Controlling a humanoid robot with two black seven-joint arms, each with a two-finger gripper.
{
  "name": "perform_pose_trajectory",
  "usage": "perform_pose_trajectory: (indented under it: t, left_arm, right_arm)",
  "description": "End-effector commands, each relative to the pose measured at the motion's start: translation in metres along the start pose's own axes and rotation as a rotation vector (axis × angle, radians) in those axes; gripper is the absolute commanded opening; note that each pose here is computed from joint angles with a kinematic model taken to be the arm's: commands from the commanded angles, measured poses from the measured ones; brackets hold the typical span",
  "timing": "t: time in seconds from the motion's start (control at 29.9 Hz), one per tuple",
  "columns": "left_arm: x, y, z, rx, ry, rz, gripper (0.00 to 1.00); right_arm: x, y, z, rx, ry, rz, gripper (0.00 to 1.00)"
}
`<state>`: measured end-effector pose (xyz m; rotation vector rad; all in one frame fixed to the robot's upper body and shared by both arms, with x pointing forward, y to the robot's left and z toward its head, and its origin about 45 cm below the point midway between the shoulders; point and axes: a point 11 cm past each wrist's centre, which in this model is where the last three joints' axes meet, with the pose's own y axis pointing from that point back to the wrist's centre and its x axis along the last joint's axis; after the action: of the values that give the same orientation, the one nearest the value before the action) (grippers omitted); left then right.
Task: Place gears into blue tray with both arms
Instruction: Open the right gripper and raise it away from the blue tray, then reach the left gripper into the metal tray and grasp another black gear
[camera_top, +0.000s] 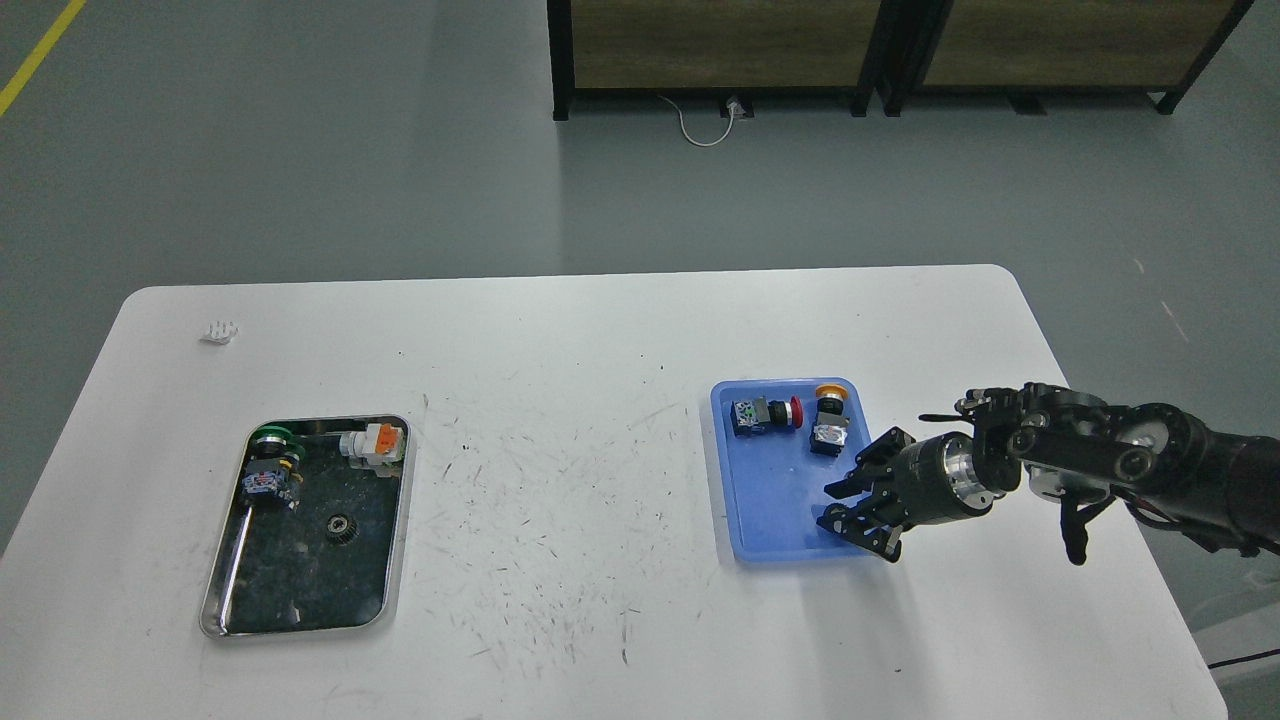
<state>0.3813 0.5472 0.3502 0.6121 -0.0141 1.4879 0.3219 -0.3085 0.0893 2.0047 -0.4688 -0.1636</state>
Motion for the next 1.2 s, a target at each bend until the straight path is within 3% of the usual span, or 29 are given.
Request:
perform_pose_trajectory:
  t: [0.0, 0.1, 0.23, 0.43, 0.63, 0.97, 1.17]
  left_arm:
    - [0.000, 0.000, 0.001, -0.002, 0.001, -0.001, 0.99]
    - [-0.002, 0.000, 0.001, -0.004, 0.001, -0.013, 0.99]
    - [-0.008, 0.000, 0.005, -0.018, 0.008, -0.063, 0.98]
    - [-0.024, 0.002, 0.006, -0.047, -0.024, -0.200, 0.98]
    - [-0.047, -0.003, -0.001, -0.049, -0.114, -0.279, 0.98]
    - [-0.164, -0.025, -0.050, 0.005, -0.041, -0.560, 0.98]
    - [-0.223, -0.029, -0.087, 0.056, 0.012, -0.650, 0.98]
  right_arm:
    - [0.008, 0.002, -0.007, 0.028, -0.015, 0.038, 0.84]
    - [0.012, 0.004, -0.013, 0.052, -0.025, 0.053, 0.87]
    - [0.035, 0.015, -0.056, 0.184, -0.055, 0.118, 0.91]
    - [0.084, 0.056, -0.127, 0.409, -0.124, 0.246, 0.92]
    - [0.131, 0.100, -0.152, 0.534, -0.188, 0.409, 0.93]
    - [0.178, 0.161, -0.156, 0.594, -0.228, 0.588, 0.94]
    - [0.189, 0.176, -0.153, 0.589, -0.231, 0.636, 0.94]
